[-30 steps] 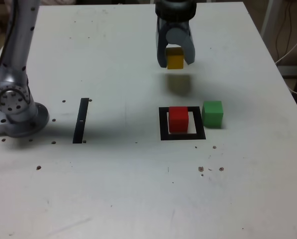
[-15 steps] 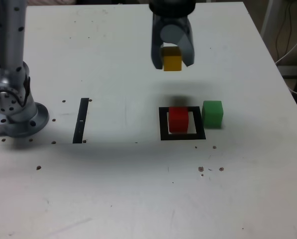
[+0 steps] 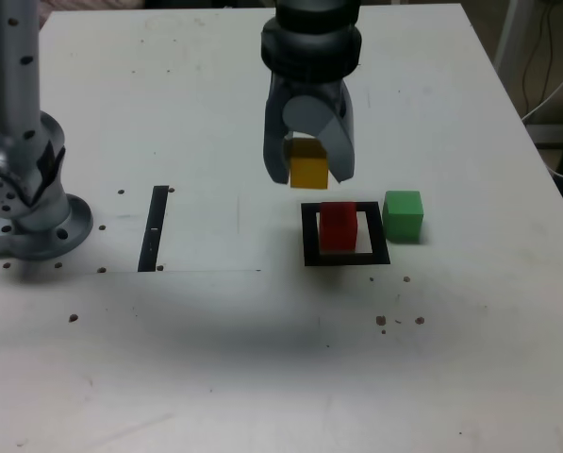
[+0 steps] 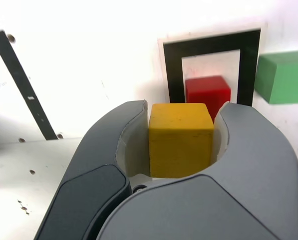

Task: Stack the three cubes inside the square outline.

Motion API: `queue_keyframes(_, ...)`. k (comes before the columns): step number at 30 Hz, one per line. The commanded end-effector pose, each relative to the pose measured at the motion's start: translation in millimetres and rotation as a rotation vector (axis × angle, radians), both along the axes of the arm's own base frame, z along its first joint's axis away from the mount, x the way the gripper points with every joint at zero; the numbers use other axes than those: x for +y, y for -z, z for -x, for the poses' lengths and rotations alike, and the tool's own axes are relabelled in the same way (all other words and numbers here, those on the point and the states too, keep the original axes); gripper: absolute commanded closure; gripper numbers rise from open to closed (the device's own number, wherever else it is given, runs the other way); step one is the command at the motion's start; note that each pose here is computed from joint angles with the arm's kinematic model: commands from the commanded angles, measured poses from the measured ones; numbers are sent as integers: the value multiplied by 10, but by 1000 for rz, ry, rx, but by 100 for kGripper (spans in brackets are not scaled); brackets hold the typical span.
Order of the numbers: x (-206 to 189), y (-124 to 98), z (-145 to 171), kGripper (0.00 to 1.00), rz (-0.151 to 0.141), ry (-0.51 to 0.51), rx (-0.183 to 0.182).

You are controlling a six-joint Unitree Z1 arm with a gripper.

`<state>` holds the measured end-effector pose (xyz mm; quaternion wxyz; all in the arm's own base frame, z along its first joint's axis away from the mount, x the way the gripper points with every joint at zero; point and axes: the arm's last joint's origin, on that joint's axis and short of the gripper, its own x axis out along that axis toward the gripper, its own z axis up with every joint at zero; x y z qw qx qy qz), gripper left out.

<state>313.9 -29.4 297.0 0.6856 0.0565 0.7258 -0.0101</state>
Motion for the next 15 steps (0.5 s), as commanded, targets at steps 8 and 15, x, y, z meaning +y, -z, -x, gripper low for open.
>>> queue_keyframes(8,-55,103,-72,78,16,-3,10)
queue_keyframes(15,-70,216,-159,78,22,-6,39)
